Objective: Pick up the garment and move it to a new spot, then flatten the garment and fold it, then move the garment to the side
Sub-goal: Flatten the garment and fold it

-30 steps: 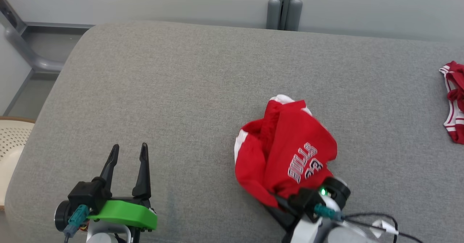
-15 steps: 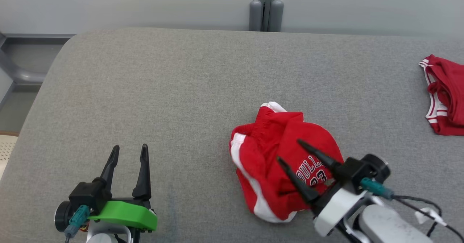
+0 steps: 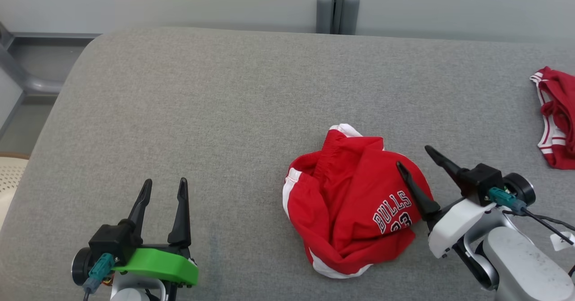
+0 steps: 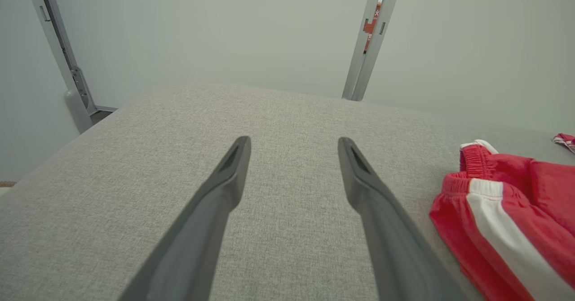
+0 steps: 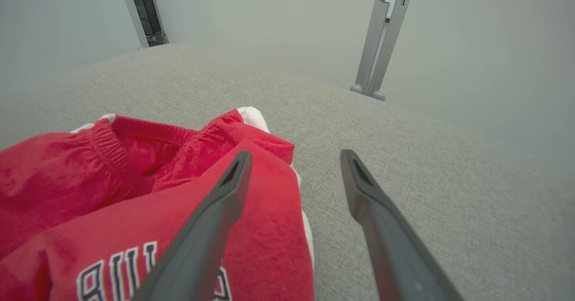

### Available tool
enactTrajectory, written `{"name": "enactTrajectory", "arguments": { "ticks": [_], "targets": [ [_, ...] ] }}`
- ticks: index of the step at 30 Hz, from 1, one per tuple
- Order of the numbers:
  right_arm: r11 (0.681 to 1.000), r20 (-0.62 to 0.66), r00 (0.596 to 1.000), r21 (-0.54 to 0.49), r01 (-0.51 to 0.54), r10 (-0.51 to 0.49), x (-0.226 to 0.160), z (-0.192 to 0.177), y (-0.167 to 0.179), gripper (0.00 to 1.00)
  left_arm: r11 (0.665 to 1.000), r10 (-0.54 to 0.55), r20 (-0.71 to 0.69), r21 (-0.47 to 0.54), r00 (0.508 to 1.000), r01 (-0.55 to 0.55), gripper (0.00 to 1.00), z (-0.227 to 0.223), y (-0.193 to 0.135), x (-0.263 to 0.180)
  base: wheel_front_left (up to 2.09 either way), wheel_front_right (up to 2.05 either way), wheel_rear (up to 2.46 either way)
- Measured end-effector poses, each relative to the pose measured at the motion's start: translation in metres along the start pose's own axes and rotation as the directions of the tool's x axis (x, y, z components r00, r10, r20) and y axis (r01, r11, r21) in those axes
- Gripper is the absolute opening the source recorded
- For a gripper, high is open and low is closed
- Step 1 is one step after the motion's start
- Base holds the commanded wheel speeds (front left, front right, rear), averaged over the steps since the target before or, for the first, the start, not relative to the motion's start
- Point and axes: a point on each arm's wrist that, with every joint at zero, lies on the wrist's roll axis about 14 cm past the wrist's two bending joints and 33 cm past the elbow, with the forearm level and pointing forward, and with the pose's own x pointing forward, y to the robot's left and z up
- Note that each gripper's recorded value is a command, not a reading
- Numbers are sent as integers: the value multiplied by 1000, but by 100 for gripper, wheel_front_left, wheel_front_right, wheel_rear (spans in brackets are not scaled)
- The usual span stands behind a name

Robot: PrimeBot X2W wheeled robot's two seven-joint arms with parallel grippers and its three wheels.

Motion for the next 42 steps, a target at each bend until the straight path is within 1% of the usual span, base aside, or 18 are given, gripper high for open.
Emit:
{"name": "enactTrajectory", "arguments": {
  "ticks": [2,4,8,9,10,11,12,14,18,21,23,29,33,36,37,38,39,42],
  "targets": [
    [1000,-49,999,29,-4,5,3,-15,3,100,1000,7,-4,0,1000,-7,100,-1,2,-1,0,0,0],
    [997,-103,995,81,3,5,4,-30,6,100,1000,14,-7,-1,1000,-14,100,-2,4,-1,0,0,0],
    [988,-248,968,157,-1,41,0,-68,19,100,1000,26,-11,-3,1000,-26,100,-3,8,-1,0,0,0],
    [984,-273,961,178,2,48,-1,-75,21,80,1000,29,-14,-4,999,-29,100,-4,9,-1,0,0,0],
    [983,-291,955,186,1,55,0,-80,23,35,1000,30,-17,-5,999,-30,100,-5,9,-1,0,0,0],
    [982,-308,949,188,-6,64,0,-83,25,0,999,31,-18,-5,999,-31,100,-5,10,-1,0,0,0],
    [981,-316,946,191,-15,76,2,-85,27,0,999,31,-21,-6,999,-32,100,-6,10,-1,0,0,0],
    [980,-296,952,197,-23,82,8,-81,28,0,999,32,-20,-6,999,-33,100,-6,10,-1,0,0,0],
    [990,-221,973,141,-32,63,21,-59,13,0,1000,30,-11,-8,999,-30,100,-3,9,0,0,0,0],
    [996,-149,988,83,-31,44,37,-31,-3,0,1000,28,-10,-9,1000,-28,100,-2,9,-1,0,0,0],
    [999,-97,994,19,-41,43,54,-7,-13,0,1000,28,-11,-11,1000,-28,100,-3,8,-1,0,0,0],
    [993,-7,999,-114,-38,38,100,49,-32,0,999,29,-7,-16,1000,-29,100,-1,8,1,0,0,0],
    [986,21,999,-163,-23,27,127,70,-39,0,999,38,-5,-26,999,-38,100,0,10,2,0,0,0],
    [984,26,999,-175,-13,18,142,75,-41,0,998,48,-7,-28,999,-48,100,0,12,1,0,0,0],
    [986,25,1000,-169,-11,16,146,74,-40,3,998,54,-8,-29,999,-54,100,0,13,1,0,0,0],
    [985,8,1000,-170,-13,15,150,68,-39,42,998,59,-11,-29,998,-59,100,-1,14,0,0,0,0],
    [984,-18,1000,-176,-16,13,151,60,-38,100,998,63,-14,-30,998,-64,100,-2,15,-1,0,0,0],
    [984,-49,999,-174,-21,13,153,47,-36,100,997,75,-19,-29,997,-75,100,-3,17,-3,0,0,0]
  ]
}}
